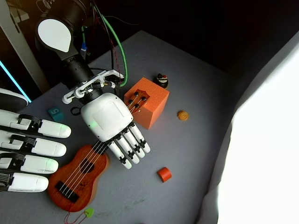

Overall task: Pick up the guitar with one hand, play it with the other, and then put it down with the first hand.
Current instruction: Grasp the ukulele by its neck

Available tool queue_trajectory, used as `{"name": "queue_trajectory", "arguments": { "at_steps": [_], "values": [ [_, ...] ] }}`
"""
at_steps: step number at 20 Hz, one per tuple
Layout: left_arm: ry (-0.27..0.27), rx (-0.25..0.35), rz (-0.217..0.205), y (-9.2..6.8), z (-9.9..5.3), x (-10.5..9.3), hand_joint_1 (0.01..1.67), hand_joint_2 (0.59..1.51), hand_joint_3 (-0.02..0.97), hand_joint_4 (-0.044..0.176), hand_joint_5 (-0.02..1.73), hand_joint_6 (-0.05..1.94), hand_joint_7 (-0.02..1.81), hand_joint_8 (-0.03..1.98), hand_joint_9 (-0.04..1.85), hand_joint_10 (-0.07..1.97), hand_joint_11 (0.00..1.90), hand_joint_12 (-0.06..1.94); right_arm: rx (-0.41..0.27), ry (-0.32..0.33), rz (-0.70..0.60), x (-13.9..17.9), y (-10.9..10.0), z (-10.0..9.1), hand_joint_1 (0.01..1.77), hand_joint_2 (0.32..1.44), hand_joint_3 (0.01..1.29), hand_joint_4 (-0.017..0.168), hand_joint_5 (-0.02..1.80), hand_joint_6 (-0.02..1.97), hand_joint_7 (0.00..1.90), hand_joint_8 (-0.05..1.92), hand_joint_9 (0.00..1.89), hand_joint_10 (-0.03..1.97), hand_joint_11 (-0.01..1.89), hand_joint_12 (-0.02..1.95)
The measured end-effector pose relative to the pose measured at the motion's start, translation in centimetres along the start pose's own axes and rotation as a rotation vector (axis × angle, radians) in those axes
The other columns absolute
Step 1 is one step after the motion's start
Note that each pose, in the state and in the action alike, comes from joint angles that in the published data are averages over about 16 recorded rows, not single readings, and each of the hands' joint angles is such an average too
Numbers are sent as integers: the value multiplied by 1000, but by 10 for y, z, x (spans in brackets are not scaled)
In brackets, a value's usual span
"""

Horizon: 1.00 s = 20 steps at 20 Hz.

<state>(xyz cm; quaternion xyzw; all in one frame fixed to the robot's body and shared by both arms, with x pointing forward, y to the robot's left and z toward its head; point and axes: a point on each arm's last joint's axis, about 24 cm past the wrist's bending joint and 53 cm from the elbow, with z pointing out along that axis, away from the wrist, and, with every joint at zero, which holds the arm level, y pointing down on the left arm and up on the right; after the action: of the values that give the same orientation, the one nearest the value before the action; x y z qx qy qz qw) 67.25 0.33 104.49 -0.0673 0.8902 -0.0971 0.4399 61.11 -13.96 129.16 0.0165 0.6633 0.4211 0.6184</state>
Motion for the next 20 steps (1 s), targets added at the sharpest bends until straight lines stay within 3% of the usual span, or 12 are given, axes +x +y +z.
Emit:
{"name": "queue_trajectory", "arguments": {
  "at_steps": [10,12,14,17,20],
  "values": [
    [1,3,5,3,5,2,1308,1103,-4,-1,25,-9,31,-6,31,22,17,46,0,0,0,0,0,0,57,1348,17,-2,199,38,230,15,214,28,22,507],
    [1,5,6,3,6,2,1309,1094,-4,-1,59,14,72,34,59,76,17,191,0,0,0,0,0,0,58,1348,17,-2,202,38,236,15,215,27,22,504],
    [1,7,6,3,6,2,1299,1083,-3,-2,108,124,104,199,85,265,28,422,0,0,0,0,0,0,66,1348,16,-2,205,38,240,15,215,27,22,504],
    [2,10,7,2,6,2,1275,1064,6,-2,233,452,196,551,179,615,125,775,0,0,0,0,0,0,78,1348,16,-2,209,39,245,15,218,26,22,502],
    [2,12,7,2,6,2,1255,1043,7,-1,442,810,413,914,391,975,329,1136,0,0,0,0,0,0,95,1349,16,-2,211,38,250,15,221,25,22,495]
  ]
}}
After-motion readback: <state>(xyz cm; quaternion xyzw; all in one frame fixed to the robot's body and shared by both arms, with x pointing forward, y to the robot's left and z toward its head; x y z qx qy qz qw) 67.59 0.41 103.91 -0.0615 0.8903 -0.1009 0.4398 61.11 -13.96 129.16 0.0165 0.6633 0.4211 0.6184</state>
